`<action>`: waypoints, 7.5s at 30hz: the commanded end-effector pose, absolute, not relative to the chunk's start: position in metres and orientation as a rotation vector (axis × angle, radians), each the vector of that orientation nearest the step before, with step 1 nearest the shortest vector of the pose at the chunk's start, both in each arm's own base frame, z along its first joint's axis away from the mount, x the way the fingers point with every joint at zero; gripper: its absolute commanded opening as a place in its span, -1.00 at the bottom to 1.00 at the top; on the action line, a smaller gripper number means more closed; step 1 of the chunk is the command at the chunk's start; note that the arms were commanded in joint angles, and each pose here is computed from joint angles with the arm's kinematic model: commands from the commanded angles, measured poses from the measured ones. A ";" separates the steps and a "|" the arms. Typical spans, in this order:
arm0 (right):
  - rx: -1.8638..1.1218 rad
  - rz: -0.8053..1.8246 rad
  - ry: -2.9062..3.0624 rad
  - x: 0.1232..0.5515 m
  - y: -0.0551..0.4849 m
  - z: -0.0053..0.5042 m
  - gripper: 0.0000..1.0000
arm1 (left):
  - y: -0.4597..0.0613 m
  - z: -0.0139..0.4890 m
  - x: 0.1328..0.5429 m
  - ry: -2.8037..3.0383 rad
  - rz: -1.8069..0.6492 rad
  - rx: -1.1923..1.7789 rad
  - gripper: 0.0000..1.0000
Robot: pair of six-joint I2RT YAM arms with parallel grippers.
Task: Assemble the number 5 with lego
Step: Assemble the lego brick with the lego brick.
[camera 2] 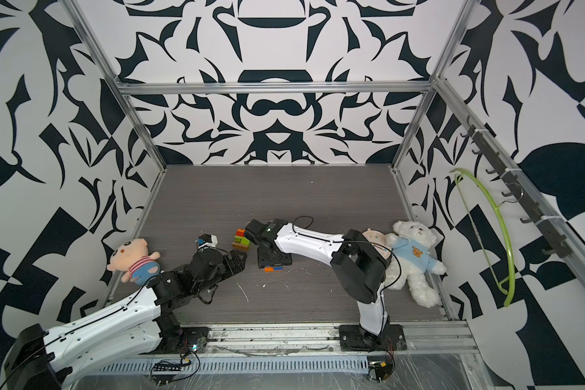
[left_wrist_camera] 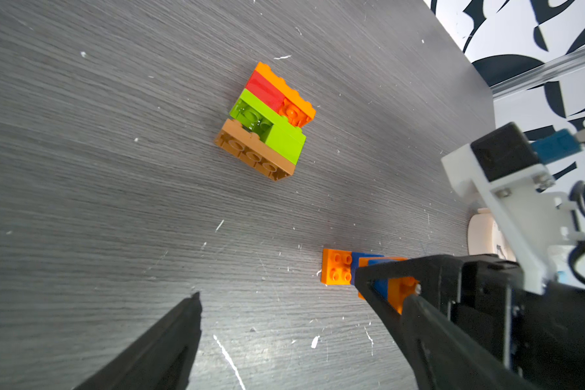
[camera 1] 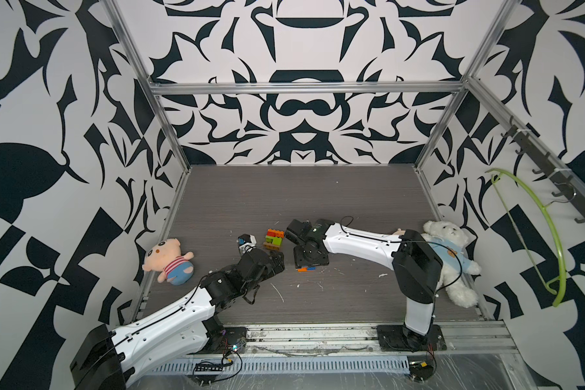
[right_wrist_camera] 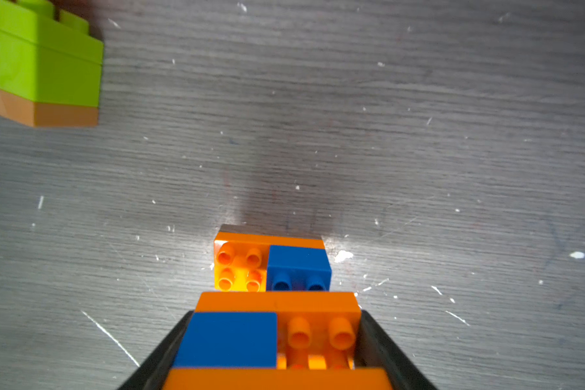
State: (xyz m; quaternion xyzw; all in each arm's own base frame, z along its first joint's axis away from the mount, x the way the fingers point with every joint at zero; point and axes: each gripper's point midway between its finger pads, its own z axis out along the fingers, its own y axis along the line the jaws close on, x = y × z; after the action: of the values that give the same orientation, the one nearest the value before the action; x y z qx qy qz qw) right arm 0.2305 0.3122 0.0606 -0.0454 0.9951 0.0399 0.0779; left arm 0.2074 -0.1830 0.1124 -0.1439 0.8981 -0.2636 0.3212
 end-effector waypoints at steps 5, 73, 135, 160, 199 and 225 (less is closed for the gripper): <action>-0.077 0.153 2.958 0.236 0.317 0.073 0.33 | -0.191 0.105 0.209 2.401 -0.677 -0.358 0.99; -0.105 -0.070 3.066 0.217 0.314 0.018 0.33 | -0.188 0.105 0.211 2.397 -0.660 -0.385 0.99; -0.145 -0.093 3.108 0.218 0.301 0.005 0.27 | -0.195 0.102 0.214 2.416 -0.657 -0.377 0.99; -0.145 0.012 3.117 0.215 0.309 0.004 0.27 | -0.196 0.103 0.214 2.423 -0.654 -0.373 0.98; -0.143 0.073 3.097 0.218 0.317 0.011 0.29 | -0.203 0.108 0.217 2.414 -0.676 -0.354 0.99; -0.164 0.126 3.046 0.227 0.325 0.036 0.51 | -0.194 0.107 0.214 2.402 -0.667 -0.380 0.98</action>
State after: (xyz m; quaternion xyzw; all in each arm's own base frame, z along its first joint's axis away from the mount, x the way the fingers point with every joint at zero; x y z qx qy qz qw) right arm 0.2257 0.3217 0.0179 -0.0510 0.9978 0.0257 0.0331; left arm 0.2147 -0.1999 0.1119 -0.1406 0.9045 -0.2637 0.3041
